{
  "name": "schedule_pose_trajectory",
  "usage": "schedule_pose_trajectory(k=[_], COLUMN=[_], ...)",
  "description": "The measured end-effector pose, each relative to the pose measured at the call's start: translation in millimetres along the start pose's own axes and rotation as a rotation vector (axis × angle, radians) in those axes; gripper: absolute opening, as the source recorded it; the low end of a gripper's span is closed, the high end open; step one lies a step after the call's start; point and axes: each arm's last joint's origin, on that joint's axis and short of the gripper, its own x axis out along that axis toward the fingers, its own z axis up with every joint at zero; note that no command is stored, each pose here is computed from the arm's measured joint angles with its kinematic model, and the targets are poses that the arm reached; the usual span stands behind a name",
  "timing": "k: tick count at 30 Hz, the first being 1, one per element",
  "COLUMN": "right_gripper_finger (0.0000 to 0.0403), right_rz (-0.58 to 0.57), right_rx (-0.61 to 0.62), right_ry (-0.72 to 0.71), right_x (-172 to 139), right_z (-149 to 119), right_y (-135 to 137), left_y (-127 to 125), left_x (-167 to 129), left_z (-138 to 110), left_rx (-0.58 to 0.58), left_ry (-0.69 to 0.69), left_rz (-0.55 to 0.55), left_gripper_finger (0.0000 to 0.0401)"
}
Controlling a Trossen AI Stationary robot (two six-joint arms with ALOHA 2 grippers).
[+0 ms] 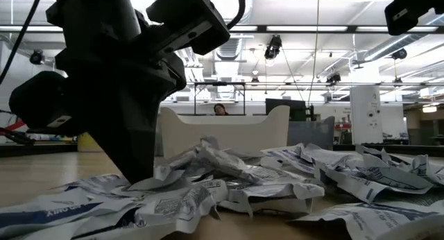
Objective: Pick & Place First Aid Supplies
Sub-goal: Put the alcohol pad into the left black bin
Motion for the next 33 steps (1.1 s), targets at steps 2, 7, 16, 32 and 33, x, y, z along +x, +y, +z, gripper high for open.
schedule_pose_trajectory(k=[2, 7, 16, 32, 33], right_gripper_finger=[0.0059, 0.0059, 0.0059, 0.0059, 0.0059], right_rz=[0.0, 0.0, 0.0, 0.0, 0.0], right_rx=[-0.003, -0.002, -0.003, -0.003, -0.003], right_ry=[0.0, 0.0, 0.0, 0.0, 0.0], right_x=[0, 0, 0, 0, 0], right_z=[0, 0, 0, 0, 0], right_y=[0, 0, 0, 0, 0], left_y=[0, -2, -4, -12, -11], left_x=[-1, -8, -12, -22, -22], left_z=[1, 3, 5, 7, 7], left_rx=[-0.001, -0.004, -0.01, 0.003, 0.003], left_ry=[-0.015, -0.055, -0.079, -0.106, -0.106], left_rz=[-0.001, -0.019, -0.038, -0.019, -0.015], left_gripper_finger=[0.0005, 0.0001, 0.0, 0.0, 0.0])
